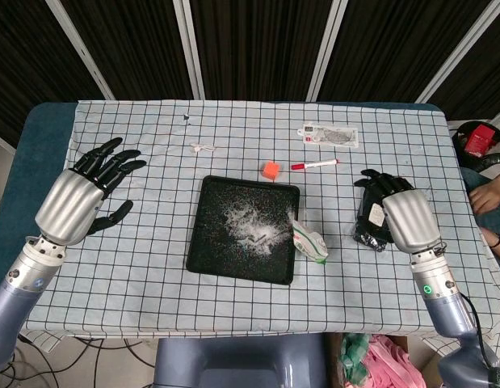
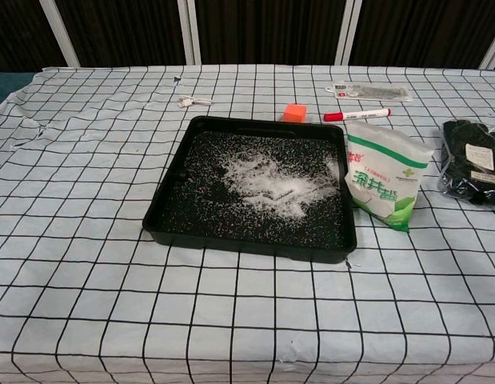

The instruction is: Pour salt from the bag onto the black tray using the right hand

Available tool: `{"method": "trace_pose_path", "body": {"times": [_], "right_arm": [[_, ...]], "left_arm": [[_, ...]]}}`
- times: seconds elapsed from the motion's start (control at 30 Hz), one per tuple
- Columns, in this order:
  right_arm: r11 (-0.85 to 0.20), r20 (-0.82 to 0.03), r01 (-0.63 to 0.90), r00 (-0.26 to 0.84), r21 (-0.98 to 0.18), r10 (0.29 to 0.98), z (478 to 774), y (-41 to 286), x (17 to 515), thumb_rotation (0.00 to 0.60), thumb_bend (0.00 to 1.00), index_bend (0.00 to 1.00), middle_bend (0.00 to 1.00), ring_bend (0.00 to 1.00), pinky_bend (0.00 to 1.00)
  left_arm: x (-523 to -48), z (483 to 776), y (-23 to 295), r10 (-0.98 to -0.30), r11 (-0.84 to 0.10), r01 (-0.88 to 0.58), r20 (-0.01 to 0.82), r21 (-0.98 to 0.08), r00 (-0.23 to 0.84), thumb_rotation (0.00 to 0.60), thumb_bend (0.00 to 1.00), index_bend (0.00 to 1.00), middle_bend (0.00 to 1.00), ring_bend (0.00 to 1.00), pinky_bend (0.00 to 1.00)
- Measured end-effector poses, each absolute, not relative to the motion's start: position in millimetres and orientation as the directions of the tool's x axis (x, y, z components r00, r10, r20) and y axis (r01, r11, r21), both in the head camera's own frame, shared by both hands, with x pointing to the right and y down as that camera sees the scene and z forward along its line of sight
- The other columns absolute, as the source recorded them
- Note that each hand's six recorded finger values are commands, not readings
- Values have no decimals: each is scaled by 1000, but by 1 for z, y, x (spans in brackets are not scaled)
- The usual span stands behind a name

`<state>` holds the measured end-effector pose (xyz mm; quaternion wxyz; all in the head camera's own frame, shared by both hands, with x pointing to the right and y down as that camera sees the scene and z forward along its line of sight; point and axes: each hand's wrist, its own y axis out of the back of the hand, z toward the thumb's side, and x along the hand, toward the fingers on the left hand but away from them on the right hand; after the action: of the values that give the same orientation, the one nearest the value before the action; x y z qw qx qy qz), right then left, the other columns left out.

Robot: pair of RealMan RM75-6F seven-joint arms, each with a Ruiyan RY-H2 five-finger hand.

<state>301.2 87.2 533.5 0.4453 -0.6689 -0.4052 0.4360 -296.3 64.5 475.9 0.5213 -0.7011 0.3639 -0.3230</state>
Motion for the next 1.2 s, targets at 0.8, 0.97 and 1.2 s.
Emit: {"method": "trace_pose_path", "body": {"times": [0.8,0.97,1.2], "right_arm": [[-301,-252,120,313,-946,916,531,98,296,600,232,282,199,252,325],[-327,-287,97,297,-940,911,533,106,300,600,188,284,175,246,325],[-413,-380,151,207,-898,902,535,128,332,600,167,258,153,230,323]], "left_arm": [[-308,466,76,-851,-159,-174,46,-972,523,600,321,209,184,55,207],[-333,467,93,-878,-160,-177,58,-971,476,600,321,203,179,55,191],[-391,486,137,-918,-235,-90,191,-968,347,600,321,227,182,55,145]]}}
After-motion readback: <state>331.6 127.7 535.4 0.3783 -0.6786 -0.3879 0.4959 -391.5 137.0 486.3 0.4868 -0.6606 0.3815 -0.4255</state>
